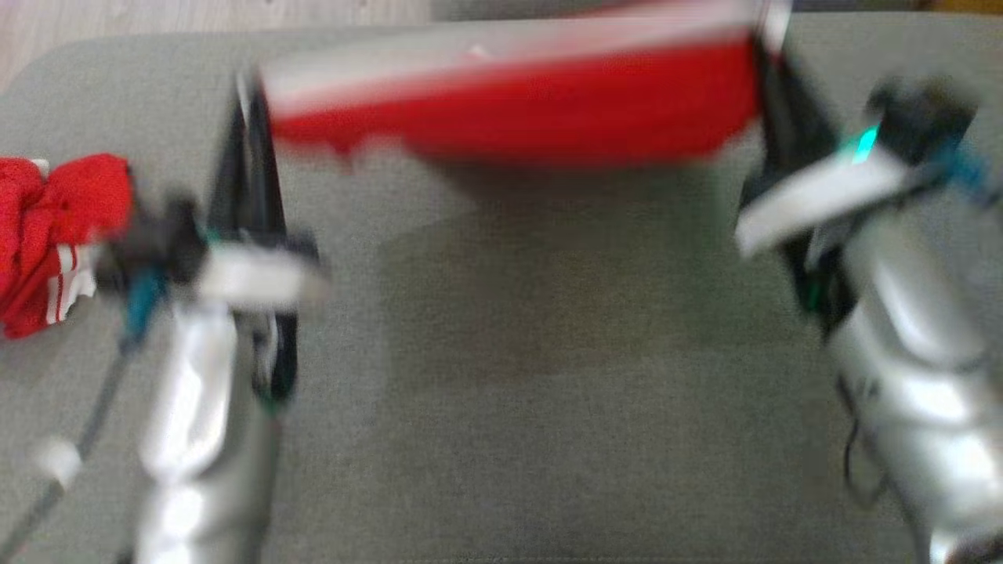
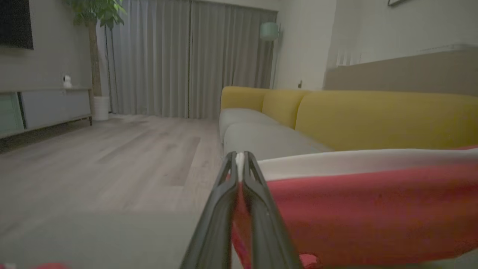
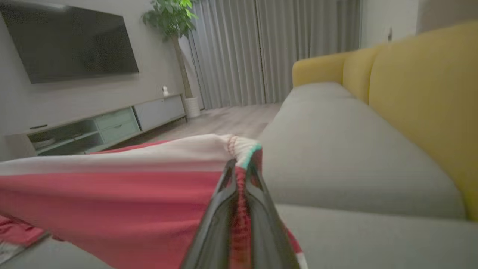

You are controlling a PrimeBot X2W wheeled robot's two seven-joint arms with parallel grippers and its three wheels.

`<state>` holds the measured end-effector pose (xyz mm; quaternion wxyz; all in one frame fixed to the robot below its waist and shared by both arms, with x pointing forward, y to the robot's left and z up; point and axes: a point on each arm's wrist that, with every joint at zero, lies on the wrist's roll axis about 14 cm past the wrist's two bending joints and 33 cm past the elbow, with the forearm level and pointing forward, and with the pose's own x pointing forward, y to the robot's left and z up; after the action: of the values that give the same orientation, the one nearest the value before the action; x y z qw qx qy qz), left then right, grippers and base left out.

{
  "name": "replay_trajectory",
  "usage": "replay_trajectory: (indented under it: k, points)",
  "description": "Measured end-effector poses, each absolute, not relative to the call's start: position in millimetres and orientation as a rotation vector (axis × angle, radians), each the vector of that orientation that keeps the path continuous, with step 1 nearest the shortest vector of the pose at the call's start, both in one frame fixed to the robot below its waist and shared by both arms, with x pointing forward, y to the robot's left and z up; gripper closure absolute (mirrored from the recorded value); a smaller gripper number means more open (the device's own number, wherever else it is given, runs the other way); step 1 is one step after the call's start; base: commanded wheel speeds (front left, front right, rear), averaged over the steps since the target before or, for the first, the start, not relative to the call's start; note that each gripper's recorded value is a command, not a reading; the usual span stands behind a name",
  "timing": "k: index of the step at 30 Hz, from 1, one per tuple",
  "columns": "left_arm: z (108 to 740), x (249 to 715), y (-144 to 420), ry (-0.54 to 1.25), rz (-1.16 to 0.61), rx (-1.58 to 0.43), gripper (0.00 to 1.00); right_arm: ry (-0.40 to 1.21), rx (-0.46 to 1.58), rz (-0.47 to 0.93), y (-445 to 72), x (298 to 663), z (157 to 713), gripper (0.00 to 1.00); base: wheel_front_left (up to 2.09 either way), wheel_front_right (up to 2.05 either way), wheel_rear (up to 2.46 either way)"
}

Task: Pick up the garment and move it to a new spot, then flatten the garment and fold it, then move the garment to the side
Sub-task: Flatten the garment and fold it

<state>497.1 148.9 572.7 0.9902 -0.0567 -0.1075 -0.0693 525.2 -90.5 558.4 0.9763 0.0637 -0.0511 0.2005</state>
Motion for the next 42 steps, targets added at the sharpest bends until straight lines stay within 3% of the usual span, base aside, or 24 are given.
replay_trajectory:
  k: [6, 14, 24, 31, 36, 42]
  points:
    - [471, 432, 154, 0.049, -0.072, -0.213, 1.0, 0.105, 0.226, 0.363, -98, 460, 476, 1.0, 0.0, 0.0, 0.0]
    - [442, 366, 165, 0.13, 0.001, -0.3, 1.0, 0.206, 0.346, 0.359, -83, 375, 442, 1.0, 0.0, 0.0, 0.0]
    - [430, 327, 156, 0.168, -0.019, -0.303, 1.0, 0.223, 0.421, 0.29, -94, 329, 432, 1.0, 0.0, 0.0, 0.0]
    - [465, 375, 134, 0.066, -0.141, -0.226, 1.0, 0.184, 0.486, 0.221, -108, 346, 441, 1.0, 0.0, 0.0, 0.0]
    - [500, 453, 114, -0.008, -0.262, -0.121, 1.0, 0.126, 0.534, 0.189, -113, 397, 460, 1.0, 0.0, 0.0, 0.0]
    - [503, 515, 70, 0.045, -0.415, -0.045, 1.0, 0.139, 0.559, 0.133, -128, 439, 455, 1.0, 0.0, 0.0, 0.0]
